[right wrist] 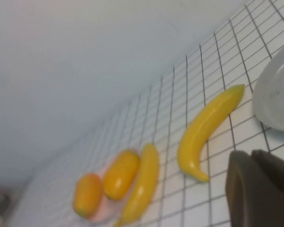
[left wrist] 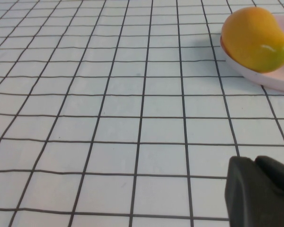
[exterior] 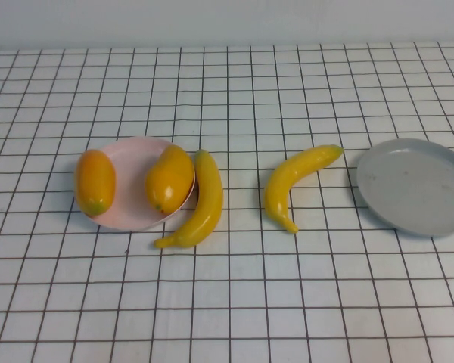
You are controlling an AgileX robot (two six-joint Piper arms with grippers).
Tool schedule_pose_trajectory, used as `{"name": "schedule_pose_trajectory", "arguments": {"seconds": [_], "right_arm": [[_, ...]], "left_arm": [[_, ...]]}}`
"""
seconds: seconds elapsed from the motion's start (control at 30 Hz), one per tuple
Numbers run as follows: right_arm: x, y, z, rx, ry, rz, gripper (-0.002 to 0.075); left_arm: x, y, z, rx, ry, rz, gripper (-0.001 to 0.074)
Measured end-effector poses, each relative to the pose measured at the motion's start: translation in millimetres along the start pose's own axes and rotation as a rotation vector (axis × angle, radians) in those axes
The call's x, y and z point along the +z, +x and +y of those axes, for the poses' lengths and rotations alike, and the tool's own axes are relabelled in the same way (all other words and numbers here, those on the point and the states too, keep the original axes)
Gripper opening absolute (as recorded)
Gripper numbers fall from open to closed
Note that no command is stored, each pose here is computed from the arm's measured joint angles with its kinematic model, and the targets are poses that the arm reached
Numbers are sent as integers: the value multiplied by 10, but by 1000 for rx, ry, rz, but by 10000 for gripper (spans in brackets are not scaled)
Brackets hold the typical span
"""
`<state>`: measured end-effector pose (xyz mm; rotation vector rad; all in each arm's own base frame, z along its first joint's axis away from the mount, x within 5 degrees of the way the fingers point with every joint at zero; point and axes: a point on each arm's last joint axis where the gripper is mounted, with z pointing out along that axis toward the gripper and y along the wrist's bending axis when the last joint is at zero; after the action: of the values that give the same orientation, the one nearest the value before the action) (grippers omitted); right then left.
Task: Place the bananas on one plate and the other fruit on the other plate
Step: Put another type of fruit in the right plate
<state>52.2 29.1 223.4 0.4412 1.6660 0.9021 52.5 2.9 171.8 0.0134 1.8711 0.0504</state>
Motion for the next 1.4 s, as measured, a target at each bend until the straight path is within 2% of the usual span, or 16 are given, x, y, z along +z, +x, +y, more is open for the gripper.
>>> {"name": "schedule_pose_trajectory", "arguments": {"seconds": [0.17, 0.27, 0.43, 0.63, 0.8, 0.97, 1.1, 1.2, 1.4], "right_arm": [[119, -383, 392, -405, 136, 240, -16], [261, -657, 576, -531, 210, 342, -16], [582, -882, 677, -529, 258, 458, -16], [1033, -1097, 697, -534, 356, 752, -16], [1525, -1199, 711, -562, 382, 918, -16], [2040, -1017, 820, -653, 391, 1038, -16], [2513, -683, 883, -742, 414, 1152, -9], [2871, -389, 897, -772, 408, 1240, 64], [3476, -39, 947, -765, 396, 1257, 398]], "left_arm": [[0, 0, 0, 0, 0, 0, -4], [0, 0, 0, 0, 0, 0, -3], [0, 0, 0, 0, 0, 0, -3], [0, 0, 0, 0, 0, 0, -4], [0, 0, 0, 0, 0, 0, -4], [0, 0, 0, 0, 0, 0, -4], [0, 1, 0, 0, 0, 1, -3], [0, 1, 0, 0, 0, 1, -4], [0, 1, 0, 0, 0, 1, -3]]}}
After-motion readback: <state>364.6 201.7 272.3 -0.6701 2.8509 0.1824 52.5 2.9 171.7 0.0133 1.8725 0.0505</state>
